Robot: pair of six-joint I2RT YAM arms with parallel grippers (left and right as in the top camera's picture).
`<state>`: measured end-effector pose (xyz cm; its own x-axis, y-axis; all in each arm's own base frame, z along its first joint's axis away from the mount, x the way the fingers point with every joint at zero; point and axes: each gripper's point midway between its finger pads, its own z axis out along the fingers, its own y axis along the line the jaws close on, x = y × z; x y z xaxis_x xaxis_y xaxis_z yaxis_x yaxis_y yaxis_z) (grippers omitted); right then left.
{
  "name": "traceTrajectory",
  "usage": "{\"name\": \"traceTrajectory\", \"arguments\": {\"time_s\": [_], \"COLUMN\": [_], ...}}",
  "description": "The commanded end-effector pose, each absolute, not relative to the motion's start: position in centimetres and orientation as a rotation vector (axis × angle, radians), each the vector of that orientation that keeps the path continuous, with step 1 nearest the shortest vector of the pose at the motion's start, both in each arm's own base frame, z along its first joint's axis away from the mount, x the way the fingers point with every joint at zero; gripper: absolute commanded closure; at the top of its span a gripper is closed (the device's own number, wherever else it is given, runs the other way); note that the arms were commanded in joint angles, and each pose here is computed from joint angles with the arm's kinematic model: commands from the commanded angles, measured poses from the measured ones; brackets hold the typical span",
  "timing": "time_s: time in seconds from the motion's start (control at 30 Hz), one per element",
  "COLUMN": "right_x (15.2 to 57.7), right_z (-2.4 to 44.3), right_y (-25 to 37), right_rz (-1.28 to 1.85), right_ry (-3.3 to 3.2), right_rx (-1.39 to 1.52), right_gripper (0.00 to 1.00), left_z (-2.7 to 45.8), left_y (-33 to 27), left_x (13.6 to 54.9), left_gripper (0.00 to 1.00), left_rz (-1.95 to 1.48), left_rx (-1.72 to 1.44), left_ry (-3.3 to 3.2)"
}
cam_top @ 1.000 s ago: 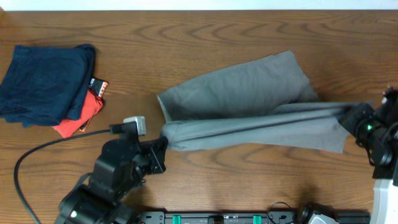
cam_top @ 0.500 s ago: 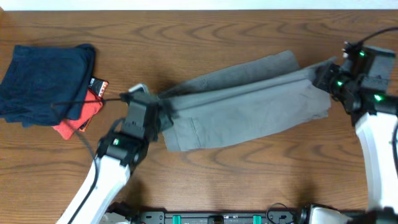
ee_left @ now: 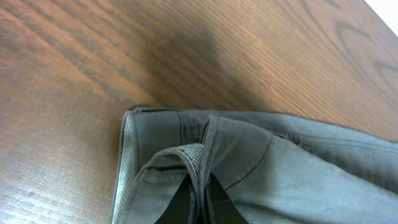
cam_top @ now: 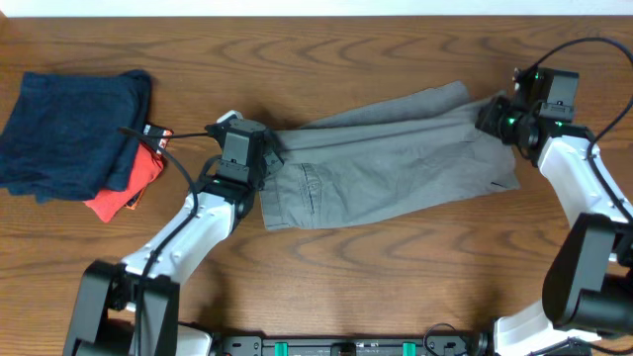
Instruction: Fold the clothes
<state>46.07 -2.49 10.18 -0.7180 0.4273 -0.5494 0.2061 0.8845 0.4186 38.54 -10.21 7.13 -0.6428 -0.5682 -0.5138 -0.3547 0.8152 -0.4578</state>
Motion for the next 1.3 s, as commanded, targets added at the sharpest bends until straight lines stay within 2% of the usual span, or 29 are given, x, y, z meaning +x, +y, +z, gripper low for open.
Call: {"name": "traceTrajectory", "arguments": {"time_s": [0.0,0.03,0.1,0.13,0.17,0.3,0.37,0.43,0.53,0.67,0.73,0.8,0.93,1.0,1.1,1.27], "right_x": [48.1,48.8,49.9,50.1,50.2,48.8,47.6,46.0,43.1,40.1,38.3,36.4,32.5,30.7,28.8,28.4], "right_z": [12.7,13.7,15.6,16.3,16.8,16.2,15.2,13.6,10.0,5.3,3.2,1.4,-1.1,-1.7,-2.0,-1.2], "right_y": [0.0,0.6,1.2,1.5,1.7,1.1,0.9,1.1,0.3,-2.6,-2.9,-3.0,-4.0,-4.9,-6.0,-6.2], "right_rz": [0.584,0.619,0.672,0.692,0.708,0.696,0.689,0.686,0.543,0.236,0.182,0.163,0.07,-0.011,-0.094,-0.095], "right_ry": [2.277,2.228,2.144,2.118,2.102,2.165,2.232,2.321,2.509,2.684,2.758,2.82,2.921,2.956,3.004,3.006], "right_rx": [0.328,0.31,0.281,0.258,0.241,0.281,0.291,0.293,0.294,0.407,0.43,0.451,0.565,0.649,0.714,0.736], "right_gripper": [0.97,0.84,0.59,0.55,0.49,0.41,0.43,0.5,0.68,0.69,0.68,0.64,0.65,0.66,0.73,0.71], "left_z": [8.2,9.0,10.6,11.3,12.0,13.5,13.5,13.0,10.6,7.2,5.8,4.8,4.0,3.9,3.8,3.3], "left_y": [-8.9,-8.9,-8.8,-8.9,-9.0,-9.7,-10.8,-12.1,-13.0,-12.8,-12.5,-12.1,-11.8,-11.8,-11.8,-11.8], "left_x": [40.1,40.7,41.8,42.2,42.4,42.0,41.1,40.0,37.8,35.7,34.6,33.7,32.8,32.6,32.5,32.5], "left_gripper": [0.88,0.73,0.29,0.12,0.0,0.02,0.02,0.02,0.02,0.02,0.02,0.02,0.02,0.02,0.02,0.02], "left_rz": [-0.39,-0.411,-0.464,-0.496,-0.538,-0.698,-0.785,-0.843,-0.807,-0.683,-0.64,-0.609,-0.586,-0.586,-0.584,-0.582], "left_rx": [-0.707,-0.706,-0.698,-0.691,-0.682,-0.634,-0.599,-0.542,-0.477,-0.445,-0.459,-0.48,-0.499,-0.501,-0.502,-0.519], "left_ry": [2.241,2.204,2.138,2.115,2.101,2.116,2.164,2.228,2.368,2.51,2.573,2.619,2.666,2.673,2.677,2.687]}}
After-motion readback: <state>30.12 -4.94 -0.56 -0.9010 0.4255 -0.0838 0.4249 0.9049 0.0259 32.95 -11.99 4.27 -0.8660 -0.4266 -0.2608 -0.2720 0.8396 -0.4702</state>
